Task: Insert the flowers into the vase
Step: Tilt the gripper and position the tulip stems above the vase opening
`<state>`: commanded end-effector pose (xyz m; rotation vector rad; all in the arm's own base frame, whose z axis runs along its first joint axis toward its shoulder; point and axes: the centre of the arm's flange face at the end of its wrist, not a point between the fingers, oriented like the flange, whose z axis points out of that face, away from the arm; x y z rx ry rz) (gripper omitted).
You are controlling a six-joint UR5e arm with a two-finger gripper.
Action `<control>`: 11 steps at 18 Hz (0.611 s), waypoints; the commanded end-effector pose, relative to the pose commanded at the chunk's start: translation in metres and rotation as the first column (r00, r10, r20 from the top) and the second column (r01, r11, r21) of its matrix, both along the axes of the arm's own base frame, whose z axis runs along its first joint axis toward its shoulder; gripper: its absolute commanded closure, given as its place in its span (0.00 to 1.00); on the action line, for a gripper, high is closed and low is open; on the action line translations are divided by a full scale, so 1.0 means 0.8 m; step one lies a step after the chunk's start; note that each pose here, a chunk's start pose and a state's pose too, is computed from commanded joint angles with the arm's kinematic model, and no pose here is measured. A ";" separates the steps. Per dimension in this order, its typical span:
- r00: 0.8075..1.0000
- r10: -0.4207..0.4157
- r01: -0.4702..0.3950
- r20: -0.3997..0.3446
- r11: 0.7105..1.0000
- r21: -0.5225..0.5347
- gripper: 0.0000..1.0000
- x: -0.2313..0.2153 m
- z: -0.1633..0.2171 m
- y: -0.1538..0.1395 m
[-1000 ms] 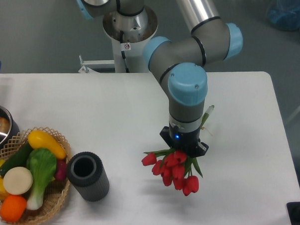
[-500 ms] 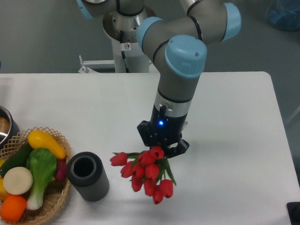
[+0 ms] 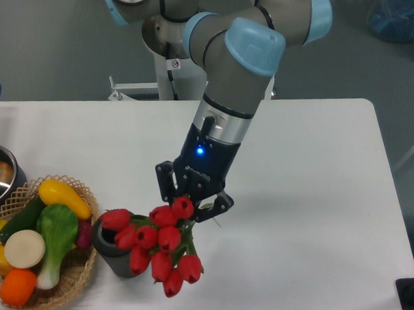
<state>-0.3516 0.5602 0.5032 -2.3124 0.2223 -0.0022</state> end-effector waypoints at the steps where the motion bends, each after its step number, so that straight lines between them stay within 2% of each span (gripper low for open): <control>1: 1.000 -0.014 0.013 0.001 1.000 0.018 1.00 0.007 0.008 0.001; 3: 0.999 -0.043 0.042 0.010 0.997 0.059 1.00 0.018 0.015 0.005; 7: 0.994 -0.062 0.051 0.085 0.992 0.119 1.00 0.026 0.016 0.008; 11: 0.993 -0.079 0.064 0.087 0.986 0.157 1.00 0.031 0.026 0.005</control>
